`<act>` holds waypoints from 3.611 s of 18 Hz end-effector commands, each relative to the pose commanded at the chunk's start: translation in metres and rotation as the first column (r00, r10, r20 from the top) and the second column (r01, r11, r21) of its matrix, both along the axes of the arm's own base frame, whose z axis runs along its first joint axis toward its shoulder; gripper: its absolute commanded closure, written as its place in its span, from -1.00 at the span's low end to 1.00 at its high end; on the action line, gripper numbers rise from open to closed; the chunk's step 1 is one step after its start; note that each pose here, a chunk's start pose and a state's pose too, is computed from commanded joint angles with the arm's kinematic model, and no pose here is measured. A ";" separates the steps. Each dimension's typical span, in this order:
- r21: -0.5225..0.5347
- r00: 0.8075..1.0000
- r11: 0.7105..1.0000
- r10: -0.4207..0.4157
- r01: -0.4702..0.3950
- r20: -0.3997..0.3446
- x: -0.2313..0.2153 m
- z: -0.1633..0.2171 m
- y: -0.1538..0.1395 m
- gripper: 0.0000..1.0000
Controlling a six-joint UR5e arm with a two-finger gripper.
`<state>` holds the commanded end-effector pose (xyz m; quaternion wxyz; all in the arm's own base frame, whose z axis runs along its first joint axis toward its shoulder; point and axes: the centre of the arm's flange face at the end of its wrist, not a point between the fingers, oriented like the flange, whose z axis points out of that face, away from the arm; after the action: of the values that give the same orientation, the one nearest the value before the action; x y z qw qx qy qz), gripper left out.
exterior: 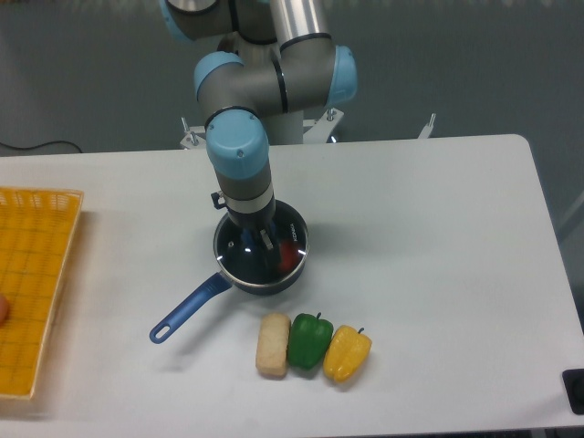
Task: Close the pot lid
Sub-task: 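Lower the glass lid onto the saucepan rim, then hold the lid on the saucepan and adjust its seating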
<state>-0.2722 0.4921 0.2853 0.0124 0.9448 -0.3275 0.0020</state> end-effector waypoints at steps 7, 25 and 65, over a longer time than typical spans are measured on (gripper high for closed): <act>-0.006 1.000 1.000 -0.002 0.002 0.003 0.000 -0.003 -0.003 0.43; 0.005 0.999 0.999 -0.054 0.054 0.005 0.006 -0.009 -0.008 0.43; 0.007 0.999 0.999 -0.038 0.038 -0.009 0.010 -0.002 -0.018 0.43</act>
<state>-0.2621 0.4737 0.2829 0.0103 0.9383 -0.3455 -0.0035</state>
